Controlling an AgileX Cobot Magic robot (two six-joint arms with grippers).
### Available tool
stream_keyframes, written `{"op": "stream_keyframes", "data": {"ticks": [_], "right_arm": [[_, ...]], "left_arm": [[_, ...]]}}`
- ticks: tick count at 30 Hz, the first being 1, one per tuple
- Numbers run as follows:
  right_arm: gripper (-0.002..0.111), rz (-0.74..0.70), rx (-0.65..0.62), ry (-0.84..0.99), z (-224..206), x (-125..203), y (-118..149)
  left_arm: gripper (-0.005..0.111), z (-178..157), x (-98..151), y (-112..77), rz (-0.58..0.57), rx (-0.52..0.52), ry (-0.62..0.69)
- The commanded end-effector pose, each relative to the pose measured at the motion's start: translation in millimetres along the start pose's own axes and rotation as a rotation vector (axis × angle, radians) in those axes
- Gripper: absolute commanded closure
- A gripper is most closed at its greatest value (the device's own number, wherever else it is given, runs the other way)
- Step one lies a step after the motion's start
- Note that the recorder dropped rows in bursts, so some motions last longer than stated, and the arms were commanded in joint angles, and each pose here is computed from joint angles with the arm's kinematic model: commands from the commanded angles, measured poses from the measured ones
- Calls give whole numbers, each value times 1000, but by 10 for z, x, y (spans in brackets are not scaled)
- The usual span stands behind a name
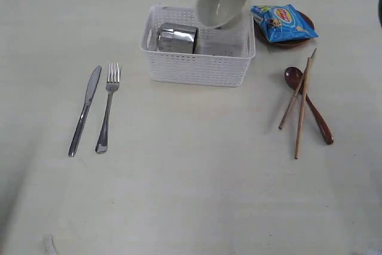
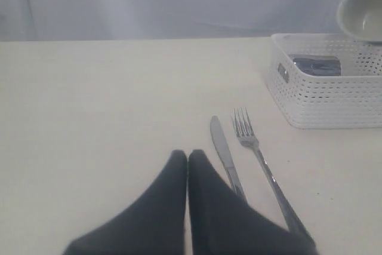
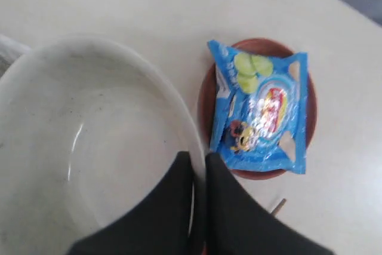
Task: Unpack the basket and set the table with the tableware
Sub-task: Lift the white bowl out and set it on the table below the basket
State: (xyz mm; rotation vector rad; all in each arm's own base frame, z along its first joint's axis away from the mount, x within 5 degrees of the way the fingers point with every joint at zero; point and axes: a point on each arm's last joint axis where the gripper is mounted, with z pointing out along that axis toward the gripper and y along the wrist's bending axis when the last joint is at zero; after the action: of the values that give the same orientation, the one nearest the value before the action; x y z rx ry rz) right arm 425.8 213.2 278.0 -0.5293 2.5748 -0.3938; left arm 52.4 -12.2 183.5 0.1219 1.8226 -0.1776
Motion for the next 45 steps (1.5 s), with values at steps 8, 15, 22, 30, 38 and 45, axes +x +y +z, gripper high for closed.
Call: {"op": "stream_keyframes", "data": {"ticks": [8,15,22,30,38,45], "right_arm": [[109,19,-612,-152,-1064,25,80],[109,-15,-717,61,-767,448,322],[109,-52,-844,233,-375,1084,592],[109,-9,-846,174,53,1503,817],[109,51,-774,83,218,1530,840],[108,81,-737,64,380,1517,879]], "left_arm": [[107,1,8,-2,5,6,-1],[107,1,8,-2,5,6,-1],[107,1,8,-2,5,6,-1],[107,1,8,-2,5,6,-1],[107,1,8,-2,5,6,-1],[107,1,8,-2,5,6,-1]]}}
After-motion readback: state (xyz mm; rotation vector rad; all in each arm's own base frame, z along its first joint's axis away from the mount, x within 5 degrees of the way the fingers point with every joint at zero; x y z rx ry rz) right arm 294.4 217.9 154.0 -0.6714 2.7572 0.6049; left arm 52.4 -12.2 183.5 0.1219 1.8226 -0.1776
